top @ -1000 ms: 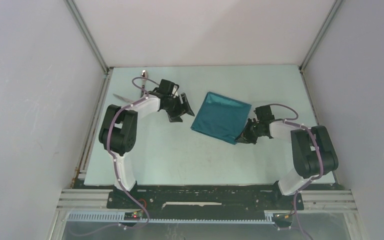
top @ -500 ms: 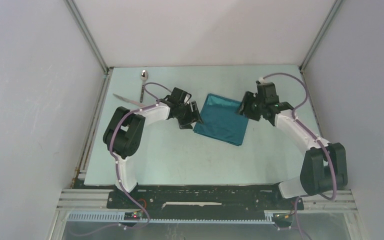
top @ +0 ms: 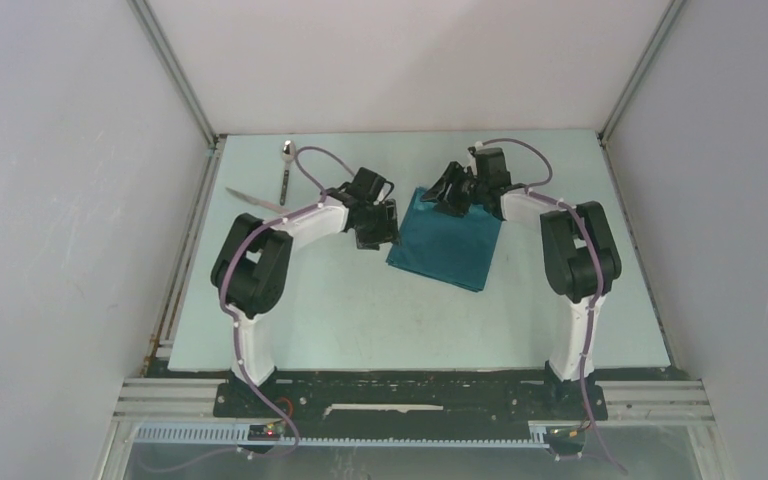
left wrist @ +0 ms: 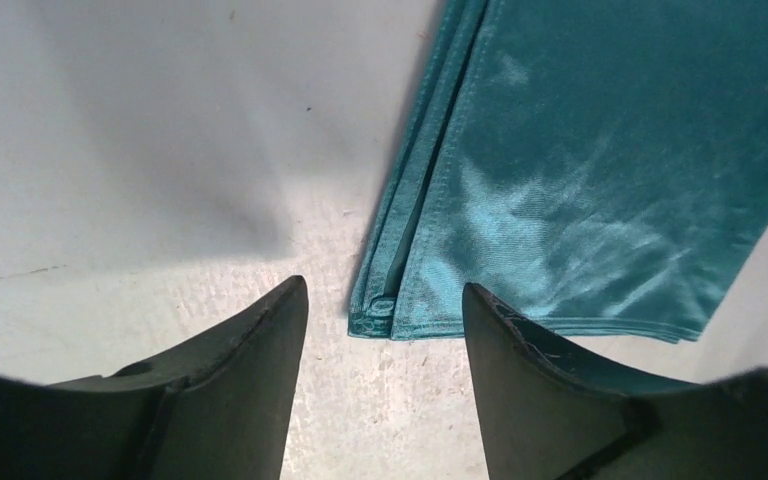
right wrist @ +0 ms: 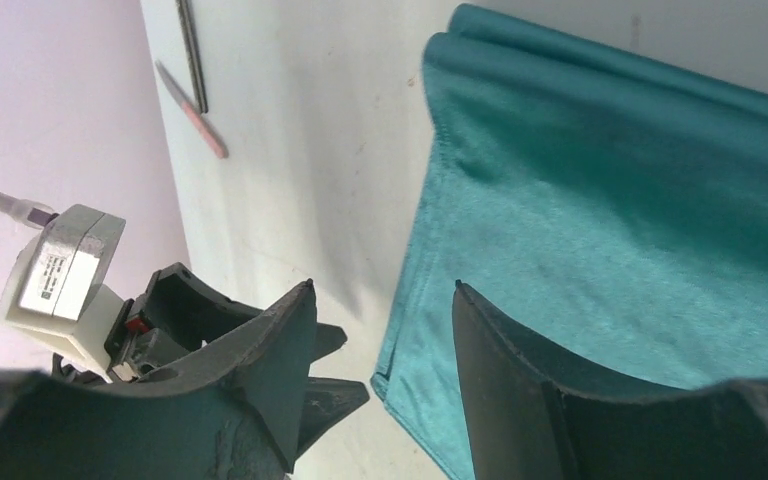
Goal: Fold the napkin into a case and place the utensils inside
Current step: Smooth out the square-folded napkin at the center of the board.
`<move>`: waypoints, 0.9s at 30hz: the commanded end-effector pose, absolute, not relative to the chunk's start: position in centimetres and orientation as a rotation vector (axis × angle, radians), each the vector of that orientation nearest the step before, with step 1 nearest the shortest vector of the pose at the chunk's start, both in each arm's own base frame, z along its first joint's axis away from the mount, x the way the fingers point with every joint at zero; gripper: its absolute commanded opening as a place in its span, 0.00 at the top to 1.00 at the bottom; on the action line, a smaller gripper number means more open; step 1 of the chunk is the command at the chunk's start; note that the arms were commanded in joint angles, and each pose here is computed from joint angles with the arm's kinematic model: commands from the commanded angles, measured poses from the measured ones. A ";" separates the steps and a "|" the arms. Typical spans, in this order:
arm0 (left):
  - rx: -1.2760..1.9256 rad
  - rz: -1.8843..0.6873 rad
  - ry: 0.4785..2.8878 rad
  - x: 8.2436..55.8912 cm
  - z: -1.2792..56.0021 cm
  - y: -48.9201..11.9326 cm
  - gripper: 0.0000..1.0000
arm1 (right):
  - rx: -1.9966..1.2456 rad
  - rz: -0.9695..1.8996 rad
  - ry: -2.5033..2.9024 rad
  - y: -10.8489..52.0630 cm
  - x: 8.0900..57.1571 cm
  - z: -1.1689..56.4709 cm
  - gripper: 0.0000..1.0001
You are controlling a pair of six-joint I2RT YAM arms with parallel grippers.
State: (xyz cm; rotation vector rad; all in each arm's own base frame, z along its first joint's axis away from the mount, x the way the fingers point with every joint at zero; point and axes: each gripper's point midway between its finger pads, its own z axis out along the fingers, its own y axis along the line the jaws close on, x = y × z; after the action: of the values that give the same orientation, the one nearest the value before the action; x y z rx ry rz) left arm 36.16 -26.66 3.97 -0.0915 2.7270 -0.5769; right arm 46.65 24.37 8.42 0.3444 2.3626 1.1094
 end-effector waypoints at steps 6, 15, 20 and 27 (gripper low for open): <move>0.171 -0.274 2.754 35.3 3.2 -26.6 0.34 | 0.290 1.121 2.294 23.6 47.1 12.1 0.41; 0.253 -0.195 2.793 34.0 1.5 -27.0 0.46 | 0.275 1.105 2.298 23.3 46.4 12.3 0.43; 0.259 -0.180 2.804 33.6 1.1 -26.8 0.59 | 0.280 1.087 2.324 23.0 45.6 11.8 0.44; 0.220 -0.237 2.817 33.8 1.1 -26.4 0.76 | 0.266 1.086 2.353 23.2 45.3 10.9 0.45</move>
State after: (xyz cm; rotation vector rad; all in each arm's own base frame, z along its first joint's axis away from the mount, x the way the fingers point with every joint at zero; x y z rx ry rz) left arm 34.04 -27.05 1.87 0.2234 2.7869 -0.2300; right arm 45.66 23.06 9.66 0.3191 2.3740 1.0891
